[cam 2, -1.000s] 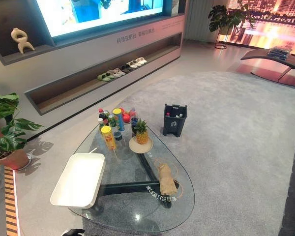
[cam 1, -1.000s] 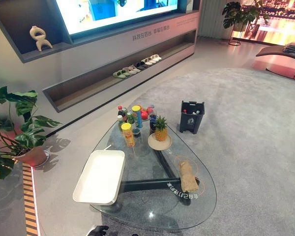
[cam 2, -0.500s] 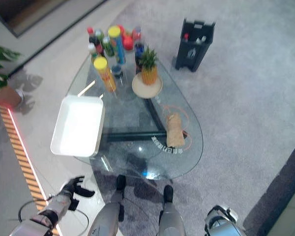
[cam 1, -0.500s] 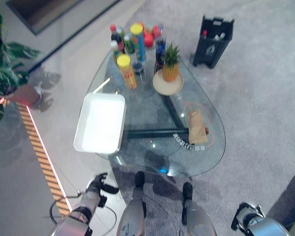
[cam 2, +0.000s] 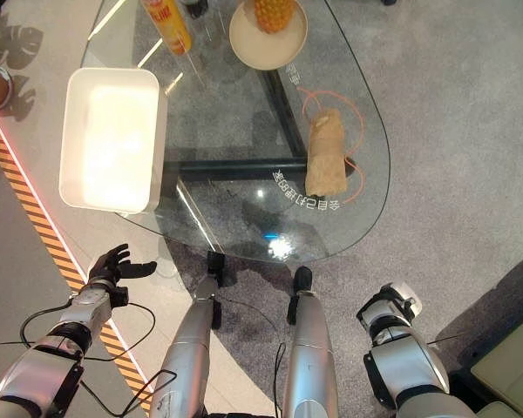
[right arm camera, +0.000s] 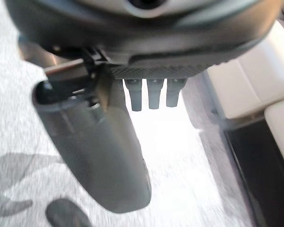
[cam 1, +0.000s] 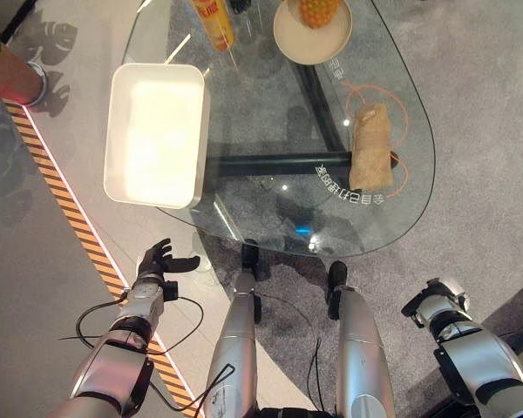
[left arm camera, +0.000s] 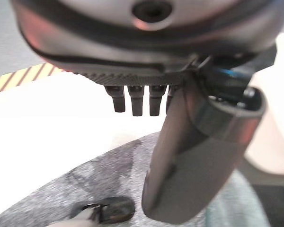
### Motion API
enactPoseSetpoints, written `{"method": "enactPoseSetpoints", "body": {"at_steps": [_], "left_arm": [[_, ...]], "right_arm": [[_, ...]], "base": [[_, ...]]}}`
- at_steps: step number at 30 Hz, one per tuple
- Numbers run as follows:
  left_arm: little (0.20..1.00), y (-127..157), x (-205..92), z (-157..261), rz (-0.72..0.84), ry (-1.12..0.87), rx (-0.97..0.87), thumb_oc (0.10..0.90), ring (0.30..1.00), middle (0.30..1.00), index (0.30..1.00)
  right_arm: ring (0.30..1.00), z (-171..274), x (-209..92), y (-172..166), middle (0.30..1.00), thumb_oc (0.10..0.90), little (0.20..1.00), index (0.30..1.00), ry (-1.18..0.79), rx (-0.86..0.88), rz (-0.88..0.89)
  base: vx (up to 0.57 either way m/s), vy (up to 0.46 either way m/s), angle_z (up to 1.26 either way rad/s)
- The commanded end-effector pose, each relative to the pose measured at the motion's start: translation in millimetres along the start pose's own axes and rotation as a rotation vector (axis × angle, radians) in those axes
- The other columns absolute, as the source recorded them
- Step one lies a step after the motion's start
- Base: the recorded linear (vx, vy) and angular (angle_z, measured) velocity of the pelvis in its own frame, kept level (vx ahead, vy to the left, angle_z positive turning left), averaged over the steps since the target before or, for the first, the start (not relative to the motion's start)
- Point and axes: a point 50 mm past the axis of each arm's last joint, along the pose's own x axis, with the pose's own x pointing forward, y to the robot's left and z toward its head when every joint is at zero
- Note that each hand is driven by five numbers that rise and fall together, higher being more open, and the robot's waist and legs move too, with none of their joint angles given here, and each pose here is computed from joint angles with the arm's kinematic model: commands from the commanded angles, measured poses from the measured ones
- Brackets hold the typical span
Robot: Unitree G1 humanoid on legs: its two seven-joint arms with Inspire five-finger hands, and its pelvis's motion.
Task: Wipe the table with a cloth and put it in the basket.
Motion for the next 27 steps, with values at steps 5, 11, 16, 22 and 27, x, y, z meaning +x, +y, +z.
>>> {"method": "enactPoseSetpoints", "body": {"at_steps": [5,11,16,22,27], "left_arm": [[0.9,30.5,2.6,15.9,0.114,-0.032,-0.082,0.8,0.9,0.9,0.9],[0.9,32.4,1.8,8.1,0.115,-0.003,-0.082,0.8,0.9,0.9,0.9],[0.9,34.6,0.9,1.4,0.118,0.02,-0.096,0.8,0.9,0.9,0.9],[0.9,29.7,-1.3,-5.6,0.121,0.012,-0.102,0.8,0.9,0.9,0.9],[0.9,20.2,-1.8,-2.7,0.114,-0.01,-0.126,0.8,0.9,0.9,0.9]], "right_arm": [[0.9,-35.1,10.5,-31.4,0.9,0.8,0.9,0.9,0.092,0.061,-0.127],[0.9,-31.0,11.2,-36.6,0.9,0.8,0.9,0.9,0.046,0.206,-0.172],[0.9,-9.8,10.8,-55.3,0.9,0.8,0.9,0.9,-0.076,0.576,-0.213],[0.9,41.0,-5.9,-79.8,0.9,0.8,0.9,0.9,-0.357,1.024,-0.249],[0.9,100.5,-49.2,-101.3,0.9,0.8,0.9,0.9,-0.664,1.226,-0.297]], "base": [[0.0,0.0,0.0],[0.03,-0.01,-0.01],[0.03,-0.001,0.01],[0.01,0.005,-0.01],[-0.03,0.034,-0.04]]}}
